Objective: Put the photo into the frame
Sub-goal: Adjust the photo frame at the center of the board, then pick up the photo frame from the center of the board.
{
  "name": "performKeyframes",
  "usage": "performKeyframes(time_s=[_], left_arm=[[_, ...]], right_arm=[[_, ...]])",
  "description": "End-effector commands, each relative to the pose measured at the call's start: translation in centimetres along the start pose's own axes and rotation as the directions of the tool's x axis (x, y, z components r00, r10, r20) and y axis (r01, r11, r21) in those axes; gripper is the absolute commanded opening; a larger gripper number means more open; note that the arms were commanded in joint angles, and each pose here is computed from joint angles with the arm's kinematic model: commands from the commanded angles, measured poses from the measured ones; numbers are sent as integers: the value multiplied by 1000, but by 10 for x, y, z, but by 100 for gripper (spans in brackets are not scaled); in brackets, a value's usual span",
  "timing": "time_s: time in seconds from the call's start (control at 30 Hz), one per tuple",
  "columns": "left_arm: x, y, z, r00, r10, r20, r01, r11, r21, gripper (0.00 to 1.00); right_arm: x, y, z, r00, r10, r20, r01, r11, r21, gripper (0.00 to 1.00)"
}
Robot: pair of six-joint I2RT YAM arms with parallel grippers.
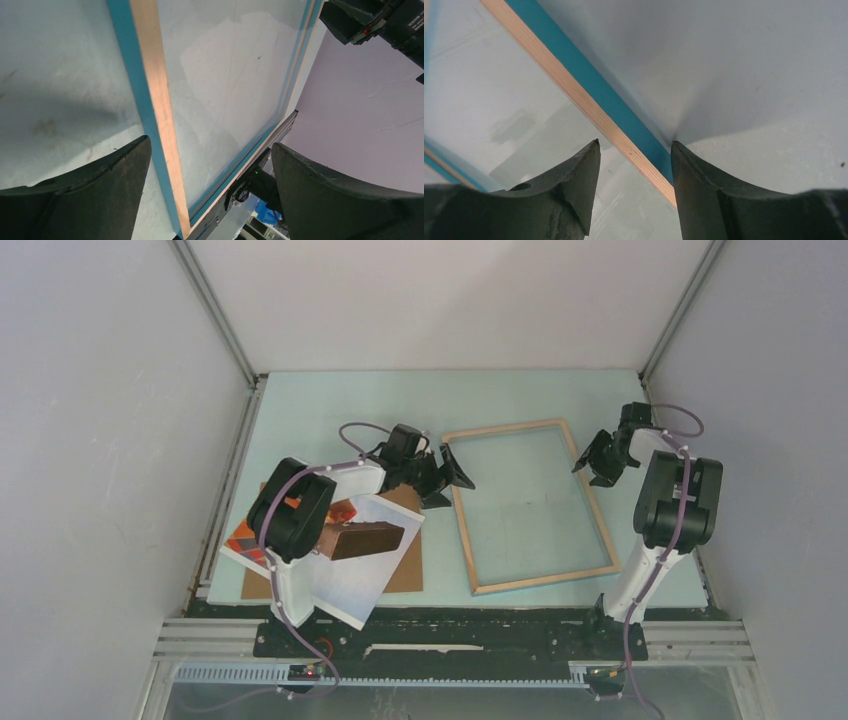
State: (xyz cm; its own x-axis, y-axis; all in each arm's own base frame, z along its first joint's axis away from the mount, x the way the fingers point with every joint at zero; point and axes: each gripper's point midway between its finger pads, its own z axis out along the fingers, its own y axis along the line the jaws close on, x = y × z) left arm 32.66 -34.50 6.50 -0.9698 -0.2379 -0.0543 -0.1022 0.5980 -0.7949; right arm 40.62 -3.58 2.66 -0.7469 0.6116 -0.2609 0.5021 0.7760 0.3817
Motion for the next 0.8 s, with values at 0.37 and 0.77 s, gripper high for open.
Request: performKeyframes(time_s=[0.37,0.77], left_arm=[[-21,20,-127,960,167,225,-146,983,-110,97],[-18,36,-161,941,170,293,-145,984,-107,98]], right_arm=[[84,116,-67,935,-353,33,352,935,40,64],[233,218,-41,815,-563,-140,559,826,-66,53]])
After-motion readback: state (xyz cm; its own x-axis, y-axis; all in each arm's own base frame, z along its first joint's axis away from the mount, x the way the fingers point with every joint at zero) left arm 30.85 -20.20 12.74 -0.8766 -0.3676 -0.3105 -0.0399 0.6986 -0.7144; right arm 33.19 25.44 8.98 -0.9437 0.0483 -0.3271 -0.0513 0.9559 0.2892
